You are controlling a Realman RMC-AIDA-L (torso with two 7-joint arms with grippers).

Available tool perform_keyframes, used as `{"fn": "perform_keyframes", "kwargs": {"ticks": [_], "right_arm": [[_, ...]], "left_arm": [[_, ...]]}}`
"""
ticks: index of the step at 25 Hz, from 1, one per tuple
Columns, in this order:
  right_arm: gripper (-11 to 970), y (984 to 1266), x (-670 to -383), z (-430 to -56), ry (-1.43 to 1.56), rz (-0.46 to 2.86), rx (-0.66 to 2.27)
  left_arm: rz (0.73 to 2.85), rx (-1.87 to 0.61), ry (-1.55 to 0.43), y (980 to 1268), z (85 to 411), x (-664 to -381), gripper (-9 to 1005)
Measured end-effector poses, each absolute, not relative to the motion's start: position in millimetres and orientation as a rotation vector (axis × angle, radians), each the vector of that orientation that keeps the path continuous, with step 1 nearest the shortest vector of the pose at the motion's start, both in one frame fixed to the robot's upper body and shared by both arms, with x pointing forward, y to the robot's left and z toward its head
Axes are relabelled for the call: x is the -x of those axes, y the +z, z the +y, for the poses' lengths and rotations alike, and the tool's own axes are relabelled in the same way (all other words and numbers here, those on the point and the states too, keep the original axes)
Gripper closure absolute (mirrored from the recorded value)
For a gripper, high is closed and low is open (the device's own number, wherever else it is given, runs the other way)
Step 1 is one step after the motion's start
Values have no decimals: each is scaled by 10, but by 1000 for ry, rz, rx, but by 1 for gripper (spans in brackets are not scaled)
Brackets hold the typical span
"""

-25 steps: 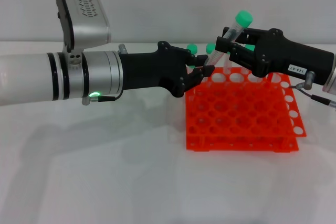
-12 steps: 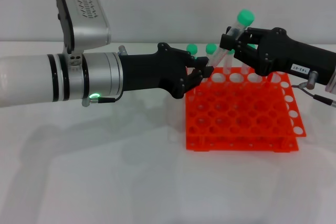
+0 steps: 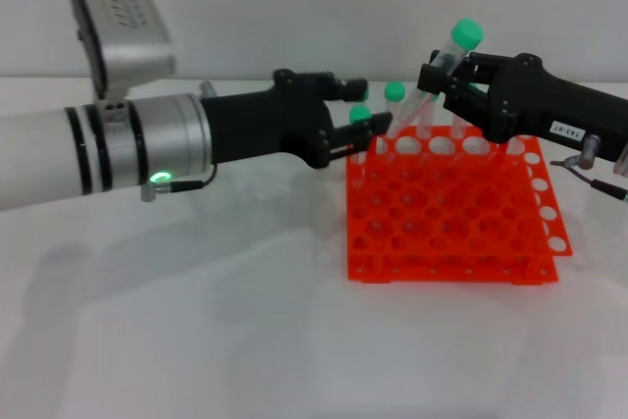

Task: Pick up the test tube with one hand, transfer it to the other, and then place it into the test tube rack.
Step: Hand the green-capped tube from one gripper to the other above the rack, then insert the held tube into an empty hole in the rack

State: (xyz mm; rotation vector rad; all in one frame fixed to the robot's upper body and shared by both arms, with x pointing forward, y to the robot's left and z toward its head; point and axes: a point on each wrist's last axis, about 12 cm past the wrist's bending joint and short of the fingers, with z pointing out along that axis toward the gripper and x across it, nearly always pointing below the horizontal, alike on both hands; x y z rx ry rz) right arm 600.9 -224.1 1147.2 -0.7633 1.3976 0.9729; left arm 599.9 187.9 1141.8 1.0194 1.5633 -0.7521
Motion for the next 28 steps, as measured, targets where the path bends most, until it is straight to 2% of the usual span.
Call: {"fn": "perform_keyframes", "kwargs": {"ticks": [4, 5, 8, 12, 19, 28], "right_arm": [[751, 11451, -6005, -2287, 960, 1409, 745], [750, 11448, -6009, -2294, 955, 1413, 742], [747, 11428, -6028, -2312, 933, 1430, 729], [743, 11395, -6036, -2339, 910, 1451, 711], [736, 11366, -6070, -2384, 861, 1471, 679], [727, 11269, -6140, -2328, 788, 1550, 687]], "left_arm": [[1570, -940, -745, 11405, 2016, -5981, 596], [1577, -872, -723, 11369, 2179, -5943, 576], [1577, -795, -693, 11321, 2365, -5886, 515], [1573, -668, -637, 11216, 2675, -5748, 307], [1551, -405, -504, 10964, 3226, -5430, 111], [1535, -239, -384, 10678, 3461, -5188, 111]]}}
